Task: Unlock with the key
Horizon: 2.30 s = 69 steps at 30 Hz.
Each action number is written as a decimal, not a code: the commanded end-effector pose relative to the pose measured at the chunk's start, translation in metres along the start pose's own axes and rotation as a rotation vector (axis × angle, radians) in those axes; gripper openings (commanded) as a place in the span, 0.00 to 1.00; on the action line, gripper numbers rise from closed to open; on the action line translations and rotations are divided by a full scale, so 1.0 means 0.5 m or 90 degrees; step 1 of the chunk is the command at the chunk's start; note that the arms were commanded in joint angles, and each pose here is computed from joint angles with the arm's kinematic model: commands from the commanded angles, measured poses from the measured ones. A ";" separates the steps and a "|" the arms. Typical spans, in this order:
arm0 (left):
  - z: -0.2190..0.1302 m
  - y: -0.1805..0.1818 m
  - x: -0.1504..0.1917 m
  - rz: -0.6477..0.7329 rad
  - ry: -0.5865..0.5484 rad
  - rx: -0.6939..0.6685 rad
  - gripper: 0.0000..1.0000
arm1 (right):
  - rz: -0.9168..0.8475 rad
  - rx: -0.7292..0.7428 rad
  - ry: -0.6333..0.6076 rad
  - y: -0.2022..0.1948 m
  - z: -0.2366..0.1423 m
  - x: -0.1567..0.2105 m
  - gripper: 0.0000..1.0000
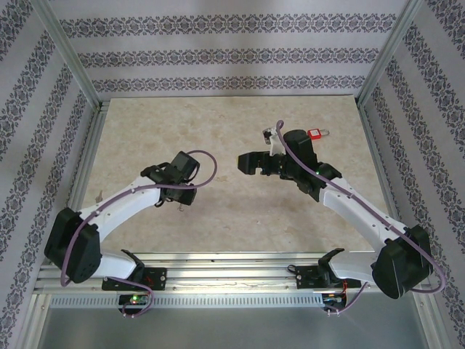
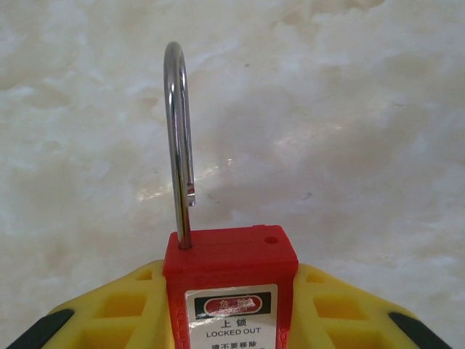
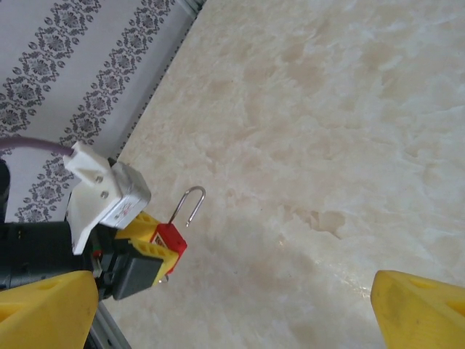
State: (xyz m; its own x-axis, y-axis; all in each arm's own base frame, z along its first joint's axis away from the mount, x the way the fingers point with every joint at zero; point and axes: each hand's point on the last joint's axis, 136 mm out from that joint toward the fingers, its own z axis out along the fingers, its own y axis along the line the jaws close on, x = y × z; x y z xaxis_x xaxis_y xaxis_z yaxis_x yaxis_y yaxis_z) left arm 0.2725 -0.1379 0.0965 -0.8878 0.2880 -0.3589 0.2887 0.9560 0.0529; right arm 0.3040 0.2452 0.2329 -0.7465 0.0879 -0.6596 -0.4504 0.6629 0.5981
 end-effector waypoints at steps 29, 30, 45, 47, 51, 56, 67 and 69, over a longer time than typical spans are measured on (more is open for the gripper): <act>0.118 -0.012 0.029 -0.021 0.152 -0.011 0.00 | 0.015 -0.013 -0.055 -0.015 -0.084 -0.006 0.98; 0.121 -0.015 0.029 -0.022 0.153 -0.008 0.00 | 0.016 -0.013 -0.056 -0.016 -0.086 -0.006 0.98; 0.139 -0.047 0.028 -0.033 0.154 0.035 0.00 | 0.030 -0.004 -0.053 -0.033 -0.089 -0.003 0.98; 0.140 -0.044 0.028 -0.036 0.156 0.032 0.02 | 0.032 -0.002 -0.052 -0.034 -0.091 -0.003 0.98; 0.139 -0.048 0.020 -0.044 0.146 0.042 0.23 | 0.035 -0.002 -0.053 -0.033 -0.096 -0.001 0.98; 0.127 -0.045 0.006 -0.056 0.128 0.044 0.45 | 0.039 0.004 -0.051 -0.034 -0.103 0.003 0.98; -0.003 -0.015 -0.053 -0.116 0.009 0.065 0.85 | 0.052 0.021 -0.043 -0.039 -0.116 0.017 0.98; -0.039 0.000 -0.062 -0.134 -0.019 0.065 0.91 | 0.053 0.024 -0.040 -0.041 -0.118 0.022 0.98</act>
State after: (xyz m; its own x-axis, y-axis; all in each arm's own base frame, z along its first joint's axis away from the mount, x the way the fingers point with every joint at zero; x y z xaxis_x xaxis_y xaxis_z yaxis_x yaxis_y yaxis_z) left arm 0.2930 -0.1554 0.0976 -0.9309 0.1430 -0.3360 0.1847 0.9781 -0.0954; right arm 0.2799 0.1943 0.2452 -0.7388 0.1787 -0.6498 -0.3932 0.6689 0.6309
